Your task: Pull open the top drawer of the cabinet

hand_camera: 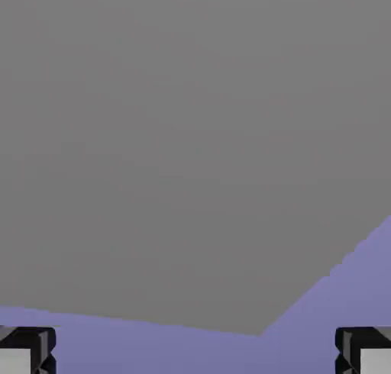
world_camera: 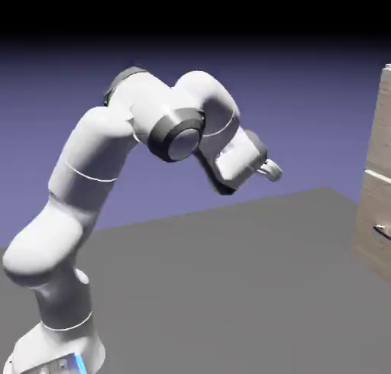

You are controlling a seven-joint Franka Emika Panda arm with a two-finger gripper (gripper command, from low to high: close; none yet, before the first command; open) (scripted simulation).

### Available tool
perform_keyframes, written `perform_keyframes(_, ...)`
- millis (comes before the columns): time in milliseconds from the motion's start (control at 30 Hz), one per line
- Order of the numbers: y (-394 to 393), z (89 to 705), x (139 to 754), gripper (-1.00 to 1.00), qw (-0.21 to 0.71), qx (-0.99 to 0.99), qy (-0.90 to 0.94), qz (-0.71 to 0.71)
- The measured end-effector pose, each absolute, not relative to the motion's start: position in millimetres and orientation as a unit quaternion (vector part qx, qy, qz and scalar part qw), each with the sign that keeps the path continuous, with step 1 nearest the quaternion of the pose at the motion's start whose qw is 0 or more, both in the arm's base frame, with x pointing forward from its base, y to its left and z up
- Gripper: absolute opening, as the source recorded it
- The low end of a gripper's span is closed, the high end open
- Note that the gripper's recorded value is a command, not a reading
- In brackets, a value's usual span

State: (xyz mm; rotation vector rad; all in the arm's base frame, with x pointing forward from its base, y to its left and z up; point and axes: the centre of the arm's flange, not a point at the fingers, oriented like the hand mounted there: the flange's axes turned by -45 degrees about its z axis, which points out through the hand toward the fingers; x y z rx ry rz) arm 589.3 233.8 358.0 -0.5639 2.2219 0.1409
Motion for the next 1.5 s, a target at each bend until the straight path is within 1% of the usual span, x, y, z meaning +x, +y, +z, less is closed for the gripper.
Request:
perform_keyframes(333, 204, 397, 639, 0.00, 0.512, -0.417, 0.749, -0.048)
perform_keyframes(633, 122, 439, 689, 0.00, 0.571, -0.495, 0.619, -0.215)
perform_keyframes(833, 34, 460, 719, 0.00, 0.563, -0.507, 0.548, -0.354)
perform_keyframes(1033, -77, 467, 736, 0.00, 0.502, -0.500, 0.500, -0.497)
perform_keyframes(1100, -79, 466, 737, 0.00, 0.500, -0.500, 0.500, -0.500)
perform_keyframes(1433, -79, 467, 784, 0.00, 0.500, -0.500, 0.500, -0.500)
perform_keyframes(1467, -79, 466, 787, -1.00, 0.500, -0.500, 0.500, -0.500)
perform_keyframes(1500, -79, 466, 787, -1.00, 0.500, -0.500, 0.500, -0.500)
